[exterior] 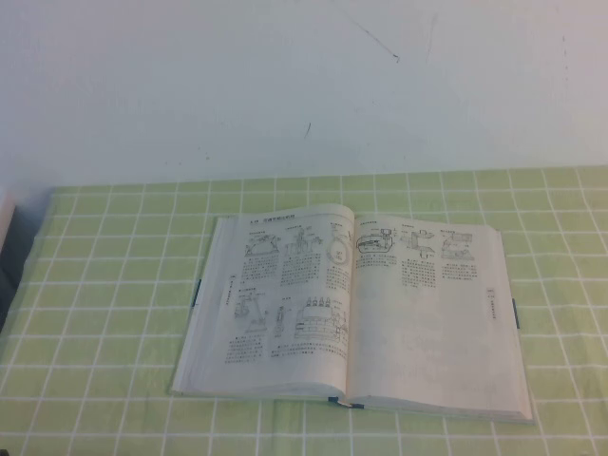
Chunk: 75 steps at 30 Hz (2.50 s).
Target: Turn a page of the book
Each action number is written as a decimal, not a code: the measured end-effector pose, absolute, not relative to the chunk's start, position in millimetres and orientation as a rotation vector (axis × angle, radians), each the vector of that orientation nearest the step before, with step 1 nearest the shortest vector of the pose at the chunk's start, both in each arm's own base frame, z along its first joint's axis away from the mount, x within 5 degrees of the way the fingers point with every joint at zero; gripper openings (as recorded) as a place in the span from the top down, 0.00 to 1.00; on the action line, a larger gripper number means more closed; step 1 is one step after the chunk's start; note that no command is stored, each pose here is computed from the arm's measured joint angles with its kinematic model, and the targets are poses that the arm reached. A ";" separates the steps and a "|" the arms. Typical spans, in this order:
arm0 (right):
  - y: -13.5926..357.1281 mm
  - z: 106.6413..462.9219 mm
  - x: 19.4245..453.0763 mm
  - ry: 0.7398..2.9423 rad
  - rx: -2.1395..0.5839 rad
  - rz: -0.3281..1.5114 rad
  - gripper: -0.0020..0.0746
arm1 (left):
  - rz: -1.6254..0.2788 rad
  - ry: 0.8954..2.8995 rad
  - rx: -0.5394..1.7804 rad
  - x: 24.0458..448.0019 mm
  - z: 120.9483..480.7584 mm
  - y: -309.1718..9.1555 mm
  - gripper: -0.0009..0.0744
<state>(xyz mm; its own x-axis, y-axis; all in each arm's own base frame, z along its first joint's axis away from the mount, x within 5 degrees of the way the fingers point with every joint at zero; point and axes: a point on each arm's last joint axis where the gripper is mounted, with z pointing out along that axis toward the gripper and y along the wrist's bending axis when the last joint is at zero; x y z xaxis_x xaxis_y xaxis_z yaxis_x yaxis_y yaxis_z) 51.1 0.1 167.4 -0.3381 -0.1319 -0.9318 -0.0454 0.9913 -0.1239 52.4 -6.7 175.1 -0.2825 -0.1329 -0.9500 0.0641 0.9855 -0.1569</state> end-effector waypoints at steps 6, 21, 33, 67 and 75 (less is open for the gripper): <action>0.1 167.4 51.1 1.916 -0.127 -0.089 0.98 | -0.191 1.848 -0.050 52.4 175.1 -6.7 0.99; 0.1 167.4 51.1 1.916 -0.127 -0.089 0.98 | -0.170 1.848 -0.029 52.4 175.1 -6.4 0.99; 0.1 167.4 51.1 1.916 -0.127 -0.089 0.98 | -0.158 1.849 -0.020 52.4 174.9 -6.0 0.99; -0.1 245.6 43.4 1.024 -0.043 -0.081 0.98 | -0.186 1.003 -0.043 42.1 247.8 -1.6 0.99; -0.4 253.4 41.6 1.012 -0.040 -0.084 0.98 | -0.265 1.020 -0.143 41.2 257.5 2.6 0.99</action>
